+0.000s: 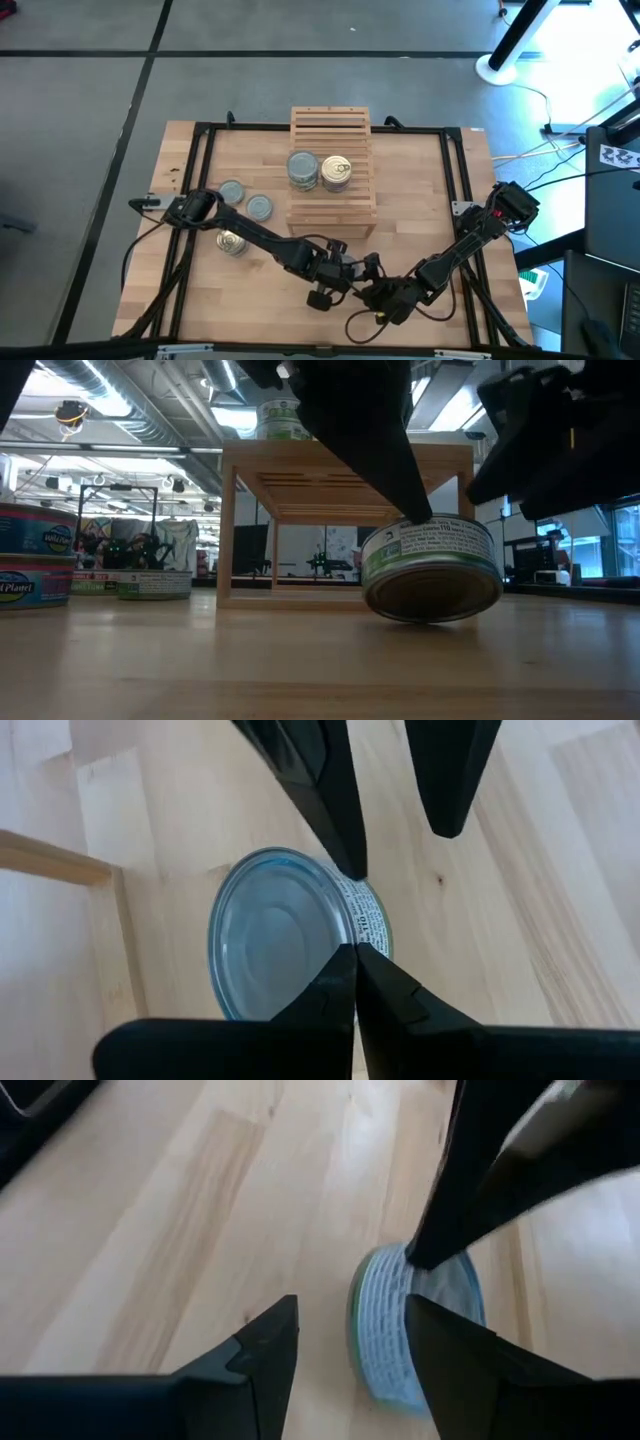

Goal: Stack canned seafood by type on shelf
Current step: Put the green tuna can on the shelf

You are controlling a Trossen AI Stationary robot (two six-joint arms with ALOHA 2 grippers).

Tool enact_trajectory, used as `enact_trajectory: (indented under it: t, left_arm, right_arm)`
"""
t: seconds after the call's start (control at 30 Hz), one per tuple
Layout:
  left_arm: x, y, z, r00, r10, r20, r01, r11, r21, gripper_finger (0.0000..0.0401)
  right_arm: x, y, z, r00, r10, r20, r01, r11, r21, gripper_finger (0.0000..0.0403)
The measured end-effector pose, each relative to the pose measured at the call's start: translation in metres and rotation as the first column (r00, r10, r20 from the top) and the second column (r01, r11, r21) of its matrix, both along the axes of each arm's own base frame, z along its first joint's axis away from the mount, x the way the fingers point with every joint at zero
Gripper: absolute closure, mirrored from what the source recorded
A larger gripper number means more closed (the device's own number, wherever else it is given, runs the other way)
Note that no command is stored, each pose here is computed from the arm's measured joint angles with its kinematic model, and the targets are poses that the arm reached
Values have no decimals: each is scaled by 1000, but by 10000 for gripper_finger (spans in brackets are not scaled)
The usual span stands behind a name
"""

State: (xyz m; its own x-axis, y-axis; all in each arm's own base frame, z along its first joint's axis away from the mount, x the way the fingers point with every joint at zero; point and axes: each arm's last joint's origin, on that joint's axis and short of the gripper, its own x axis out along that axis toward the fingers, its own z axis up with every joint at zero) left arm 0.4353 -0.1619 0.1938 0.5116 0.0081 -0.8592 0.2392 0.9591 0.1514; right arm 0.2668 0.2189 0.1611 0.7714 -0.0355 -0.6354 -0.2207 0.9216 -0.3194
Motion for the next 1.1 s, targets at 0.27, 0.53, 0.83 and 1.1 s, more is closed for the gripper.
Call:
enact_trajectory:
  t: [0.27, 0.53, 0.83, 1.1]
  left_arm:
    - [3, 7, 0, 1000, 23, -9, -23, 999, -36, 401]
    - [3, 8, 0, 1000, 22, -11, -23, 999, -41, 401]
    - [3, 9, 0, 999, 40, -12, -41, 998, -52, 401]
    - [3, 9, 0, 999, 41, -12, -42, 998, -52, 401]
  right_arm:
    - [-3, -3, -4, 998, -53, -41, 53, 998, 18, 216]
    - [-3, -4, -3, 997, -76, -12, 75, 997, -11, 216]
    - [-3, -4, -3, 998, -56, -20, 55, 998, -41, 216]
    - [-3, -5, -3, 998, -54, -13, 53, 995, -84, 216]
